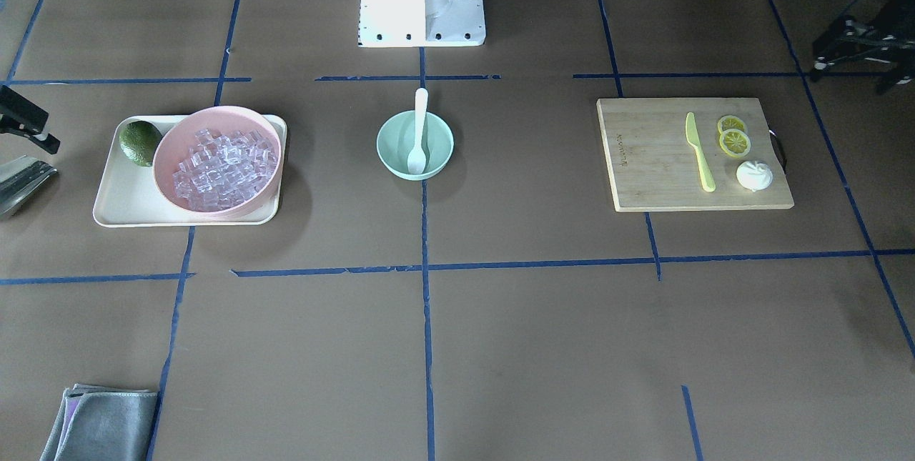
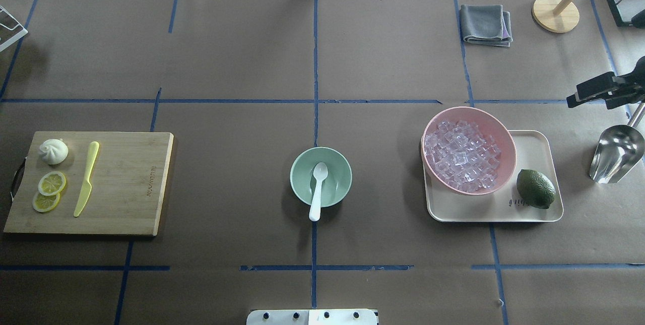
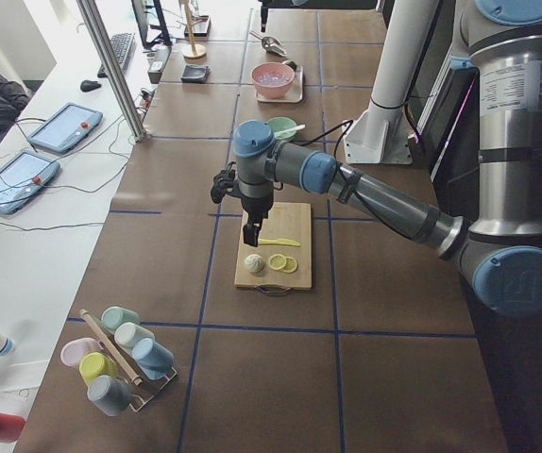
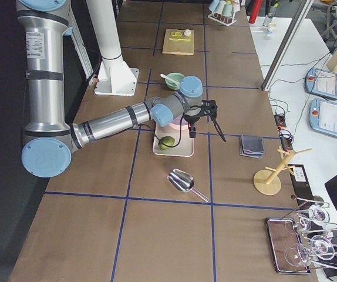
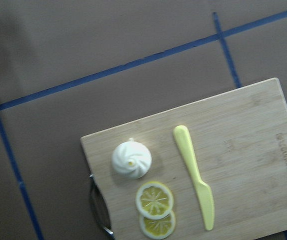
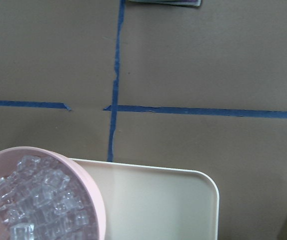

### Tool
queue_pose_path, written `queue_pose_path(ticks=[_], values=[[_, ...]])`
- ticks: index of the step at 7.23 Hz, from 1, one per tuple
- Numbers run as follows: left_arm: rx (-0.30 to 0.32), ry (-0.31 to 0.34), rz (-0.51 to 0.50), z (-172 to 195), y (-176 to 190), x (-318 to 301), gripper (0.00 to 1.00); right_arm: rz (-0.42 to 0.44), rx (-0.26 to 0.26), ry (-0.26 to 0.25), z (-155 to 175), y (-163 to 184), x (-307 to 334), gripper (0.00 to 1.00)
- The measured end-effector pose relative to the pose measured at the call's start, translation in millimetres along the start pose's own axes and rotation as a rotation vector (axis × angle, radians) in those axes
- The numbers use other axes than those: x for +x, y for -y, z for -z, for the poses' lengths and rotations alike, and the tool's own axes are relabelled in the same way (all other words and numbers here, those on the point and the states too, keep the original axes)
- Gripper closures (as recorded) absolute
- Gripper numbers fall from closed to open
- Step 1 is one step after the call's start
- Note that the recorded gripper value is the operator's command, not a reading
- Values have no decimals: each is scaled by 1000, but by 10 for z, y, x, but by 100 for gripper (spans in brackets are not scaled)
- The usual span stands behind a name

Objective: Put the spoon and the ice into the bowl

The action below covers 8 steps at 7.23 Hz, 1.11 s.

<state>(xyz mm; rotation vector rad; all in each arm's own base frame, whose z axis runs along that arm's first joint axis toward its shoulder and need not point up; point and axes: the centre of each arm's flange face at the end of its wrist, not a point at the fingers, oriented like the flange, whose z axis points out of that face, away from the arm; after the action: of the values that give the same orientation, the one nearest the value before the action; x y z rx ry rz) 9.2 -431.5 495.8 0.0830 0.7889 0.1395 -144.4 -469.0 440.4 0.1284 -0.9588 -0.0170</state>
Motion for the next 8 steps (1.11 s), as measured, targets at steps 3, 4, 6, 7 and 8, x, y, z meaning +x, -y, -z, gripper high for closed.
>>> queue_pose_path(ticks=[3, 4, 6, 7, 8], values=[[0, -7, 47, -73, -292, -1053, 0, 16, 5, -22, -403, -124, -865, 0], [-5, -4, 45, -106, -318, -1144, 0, 5, 18, -27, -556, -192, -1191, 0], [-20, -7, 55, -190, -343, -1252, 0, -9, 43, -54, -864, -331, -1798, 1], [-20, -9, 55, -197, -339, -1259, 0, -6, 44, -73, -1015, -410, -1989, 1], [-19, -10, 53, -192, -332, -1256, 0, 1, 39, -92, -1169, -498, -2079, 2]])
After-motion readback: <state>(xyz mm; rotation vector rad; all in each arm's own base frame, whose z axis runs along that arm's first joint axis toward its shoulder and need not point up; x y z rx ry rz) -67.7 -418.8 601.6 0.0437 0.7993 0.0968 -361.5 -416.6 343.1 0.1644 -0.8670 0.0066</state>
